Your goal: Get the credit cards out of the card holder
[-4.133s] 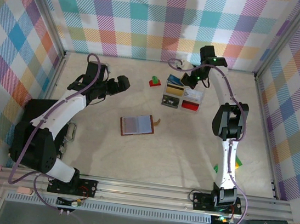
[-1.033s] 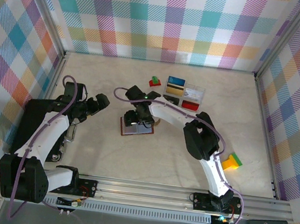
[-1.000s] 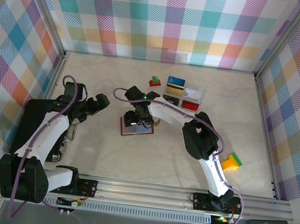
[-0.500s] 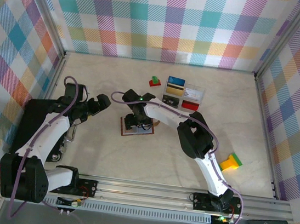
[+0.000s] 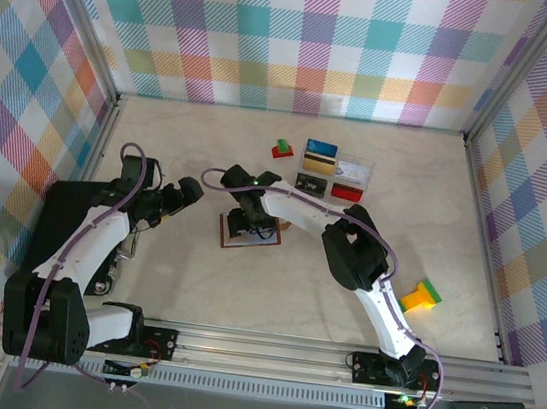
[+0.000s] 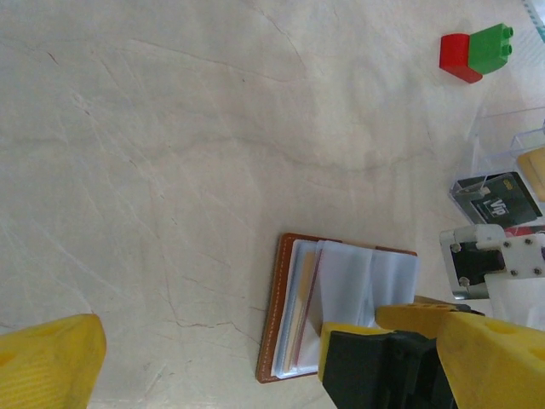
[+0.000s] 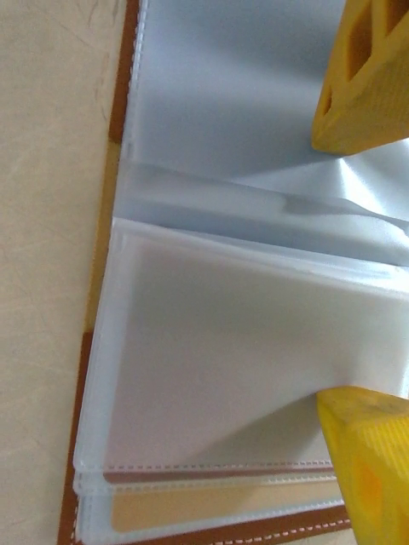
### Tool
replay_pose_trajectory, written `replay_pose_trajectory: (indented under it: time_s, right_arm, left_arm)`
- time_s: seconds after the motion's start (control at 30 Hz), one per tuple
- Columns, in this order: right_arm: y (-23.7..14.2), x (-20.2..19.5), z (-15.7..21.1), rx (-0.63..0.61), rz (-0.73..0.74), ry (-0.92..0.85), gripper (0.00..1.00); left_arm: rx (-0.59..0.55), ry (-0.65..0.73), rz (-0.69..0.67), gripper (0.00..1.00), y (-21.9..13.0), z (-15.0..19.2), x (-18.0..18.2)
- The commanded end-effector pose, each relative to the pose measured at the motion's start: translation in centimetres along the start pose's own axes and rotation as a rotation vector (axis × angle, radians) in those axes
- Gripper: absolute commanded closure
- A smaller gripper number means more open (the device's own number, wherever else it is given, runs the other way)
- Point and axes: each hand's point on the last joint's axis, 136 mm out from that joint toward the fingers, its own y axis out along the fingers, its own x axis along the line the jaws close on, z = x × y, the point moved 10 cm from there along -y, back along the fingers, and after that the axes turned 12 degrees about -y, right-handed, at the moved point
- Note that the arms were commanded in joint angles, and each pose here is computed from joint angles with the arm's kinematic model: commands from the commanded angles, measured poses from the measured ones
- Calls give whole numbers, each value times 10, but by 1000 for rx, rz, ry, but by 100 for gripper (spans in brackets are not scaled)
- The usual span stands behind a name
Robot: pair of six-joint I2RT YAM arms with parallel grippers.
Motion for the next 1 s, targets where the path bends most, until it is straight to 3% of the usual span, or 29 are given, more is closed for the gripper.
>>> replay_pose_trajectory:
  time_s: [0.0, 0.27, 0.57, 0.97]
  right_arm:
    - [44, -14, 29, 154, 103, 30, 32]
    - [36, -14, 28, 100, 58, 43, 40]
    - [25, -20, 28, 34, -5, 67, 48]
    - [17, -25, 28, -26, -59, 85, 57]
  left_arm:
    - [52, -30, 32, 4, 9, 3, 6]
    - [176, -58, 88, 17, 32, 11, 1]
    - [302, -73, 127, 53, 69, 26, -12]
    - [438, -21, 92, 86, 108, 55, -30]
